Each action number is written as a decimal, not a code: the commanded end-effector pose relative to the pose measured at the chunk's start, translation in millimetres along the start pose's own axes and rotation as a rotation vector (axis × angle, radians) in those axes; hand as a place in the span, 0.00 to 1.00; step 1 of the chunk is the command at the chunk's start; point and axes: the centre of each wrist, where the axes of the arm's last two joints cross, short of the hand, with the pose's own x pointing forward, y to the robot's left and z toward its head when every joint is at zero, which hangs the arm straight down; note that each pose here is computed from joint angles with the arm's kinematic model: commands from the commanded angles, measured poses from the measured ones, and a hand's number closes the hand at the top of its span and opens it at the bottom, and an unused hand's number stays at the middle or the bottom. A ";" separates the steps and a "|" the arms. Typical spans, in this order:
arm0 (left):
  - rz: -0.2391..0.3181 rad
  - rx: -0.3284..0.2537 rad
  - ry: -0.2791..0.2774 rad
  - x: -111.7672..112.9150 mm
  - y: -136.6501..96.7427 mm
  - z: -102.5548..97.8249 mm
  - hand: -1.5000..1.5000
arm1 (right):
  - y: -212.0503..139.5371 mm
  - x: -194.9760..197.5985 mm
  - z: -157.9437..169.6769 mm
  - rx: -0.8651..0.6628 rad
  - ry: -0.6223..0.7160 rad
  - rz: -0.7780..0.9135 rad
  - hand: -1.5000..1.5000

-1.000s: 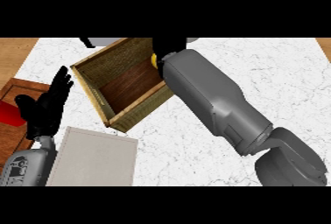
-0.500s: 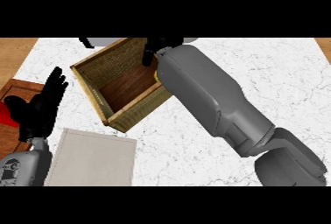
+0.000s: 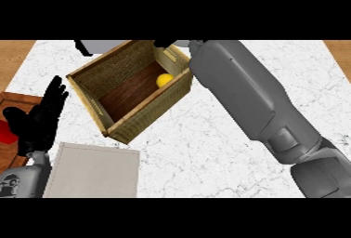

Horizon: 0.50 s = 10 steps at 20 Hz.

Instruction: Pick the lemon from the placemat and place it in the basket

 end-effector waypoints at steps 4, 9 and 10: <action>0.005 0.003 -0.002 15.0 8.4 7.7 0.50 | -50.4 -65.2 -2.2 0.010 0.061 -0.141 0.00; 0.002 0.019 -0.008 8.1 5.4 -2.5 0.50 | -84.6 -102.6 20.3 -0.002 0.014 -0.182 0.00; 0.008 -0.011 0.000 1.8 4.1 6.4 0.50 | -107.5 -97.4 27.3 0.019 -0.008 -0.181 0.00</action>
